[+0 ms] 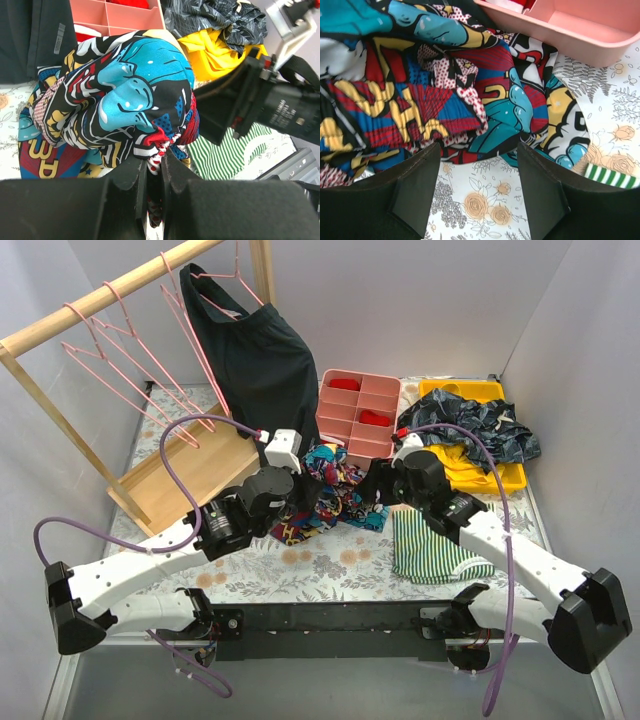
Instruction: Place the shorts on the hanger
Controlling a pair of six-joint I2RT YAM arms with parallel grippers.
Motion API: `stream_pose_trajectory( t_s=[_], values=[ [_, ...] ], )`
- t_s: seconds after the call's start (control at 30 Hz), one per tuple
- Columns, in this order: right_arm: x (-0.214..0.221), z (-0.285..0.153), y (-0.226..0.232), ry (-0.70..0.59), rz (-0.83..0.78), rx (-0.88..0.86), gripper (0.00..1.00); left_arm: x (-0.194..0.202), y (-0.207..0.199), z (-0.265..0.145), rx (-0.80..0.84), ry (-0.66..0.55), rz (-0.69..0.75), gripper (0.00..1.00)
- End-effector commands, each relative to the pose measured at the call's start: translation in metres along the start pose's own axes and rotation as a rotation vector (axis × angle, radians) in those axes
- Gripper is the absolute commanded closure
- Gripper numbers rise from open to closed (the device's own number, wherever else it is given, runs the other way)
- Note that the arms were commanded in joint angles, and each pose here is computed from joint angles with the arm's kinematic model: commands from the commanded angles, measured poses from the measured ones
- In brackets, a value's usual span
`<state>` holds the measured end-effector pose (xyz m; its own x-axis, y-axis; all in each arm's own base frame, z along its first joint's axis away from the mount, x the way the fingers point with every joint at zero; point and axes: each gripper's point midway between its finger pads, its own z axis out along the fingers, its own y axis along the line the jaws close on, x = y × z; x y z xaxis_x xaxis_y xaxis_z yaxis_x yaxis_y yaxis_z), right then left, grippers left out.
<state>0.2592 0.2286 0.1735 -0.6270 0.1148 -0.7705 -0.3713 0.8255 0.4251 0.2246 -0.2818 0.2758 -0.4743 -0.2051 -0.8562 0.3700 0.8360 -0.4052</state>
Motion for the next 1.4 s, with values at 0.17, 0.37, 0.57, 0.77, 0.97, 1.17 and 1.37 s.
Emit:
stream_pose_trajectory(
  t_s=[0.17,0.37,0.57,0.77,0.97,1.17,1.37],
  values=[
    [-0.035,0.021,0.017,-0.138,0.084,-0.094,0.31,-0.009,0.005,-0.012,-0.01,-0.022,-0.027,1.0],
    [-0.034,0.034,0.029,-0.144,0.119,-0.175,0.41,-0.01,0.005,-0.013,-0.007,-0.018,-0.026,1.0],
    [-0.019,0.046,0.032,-0.101,0.232,-0.206,0.49,-0.01,0.008,-0.016,-0.014,-0.022,-0.023,1.0],
    [-0.015,0.048,0.026,-0.147,0.387,-0.215,0.71,0.003,0.018,-0.019,-0.032,0.008,-0.028,1.0],
    [-0.017,0.051,0.032,-0.15,0.436,-0.255,0.61,0.016,0.022,-0.024,-0.013,0.039,-0.032,1.0],
    [-0.013,0.067,0.041,-0.115,0.472,-0.309,0.54,0.018,0.021,-0.028,0.005,0.041,-0.045,1.0],
    [-0.013,0.074,0.044,-0.117,0.504,-0.334,0.85,0.027,0.026,-0.029,0.006,0.057,-0.049,1.0]
  ],
)
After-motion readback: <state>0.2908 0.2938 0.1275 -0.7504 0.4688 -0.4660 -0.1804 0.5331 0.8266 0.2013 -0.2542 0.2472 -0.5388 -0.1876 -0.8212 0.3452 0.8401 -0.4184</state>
